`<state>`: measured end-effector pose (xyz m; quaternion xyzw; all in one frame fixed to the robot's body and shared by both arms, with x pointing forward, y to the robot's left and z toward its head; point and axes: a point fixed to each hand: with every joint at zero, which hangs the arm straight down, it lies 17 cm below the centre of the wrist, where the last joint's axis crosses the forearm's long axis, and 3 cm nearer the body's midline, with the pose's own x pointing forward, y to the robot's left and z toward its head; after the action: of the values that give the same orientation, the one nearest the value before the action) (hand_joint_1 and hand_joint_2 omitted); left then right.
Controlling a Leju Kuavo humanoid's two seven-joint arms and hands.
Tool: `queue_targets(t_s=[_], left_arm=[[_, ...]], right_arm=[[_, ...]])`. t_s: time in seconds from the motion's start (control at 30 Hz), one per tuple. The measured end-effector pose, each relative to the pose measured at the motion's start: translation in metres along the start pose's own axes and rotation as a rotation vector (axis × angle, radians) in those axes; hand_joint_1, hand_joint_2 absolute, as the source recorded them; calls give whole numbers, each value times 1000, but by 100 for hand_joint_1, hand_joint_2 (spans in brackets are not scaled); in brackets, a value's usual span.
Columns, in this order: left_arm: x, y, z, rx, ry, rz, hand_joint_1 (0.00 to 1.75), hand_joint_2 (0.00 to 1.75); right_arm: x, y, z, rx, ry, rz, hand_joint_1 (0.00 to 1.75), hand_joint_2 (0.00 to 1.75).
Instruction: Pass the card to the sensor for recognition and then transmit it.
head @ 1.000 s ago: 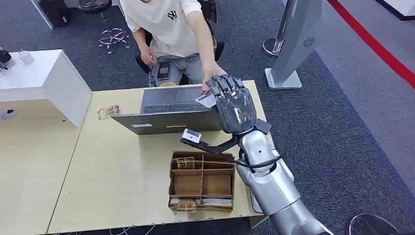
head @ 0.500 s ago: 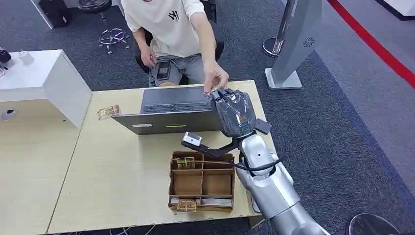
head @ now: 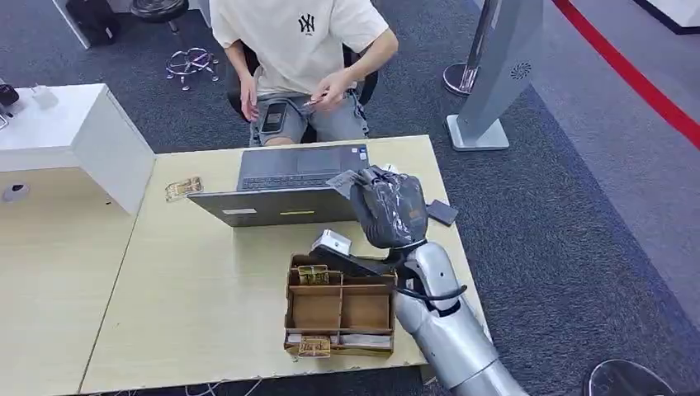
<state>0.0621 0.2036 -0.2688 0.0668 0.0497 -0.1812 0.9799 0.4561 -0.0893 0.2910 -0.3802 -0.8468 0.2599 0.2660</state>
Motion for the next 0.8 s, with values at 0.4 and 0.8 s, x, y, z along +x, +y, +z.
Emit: queue_targets(t_s=[0.4,0.8], left_arm=[[-5,-3,-3,-4,-15,70,0,0],[-10,-3,-5,-15,-2,169,0,0]], right_arm=[[23,-22,31,-13,238,-872,175,175],[-23,-56,96,-81,384,-1048,175,175]])
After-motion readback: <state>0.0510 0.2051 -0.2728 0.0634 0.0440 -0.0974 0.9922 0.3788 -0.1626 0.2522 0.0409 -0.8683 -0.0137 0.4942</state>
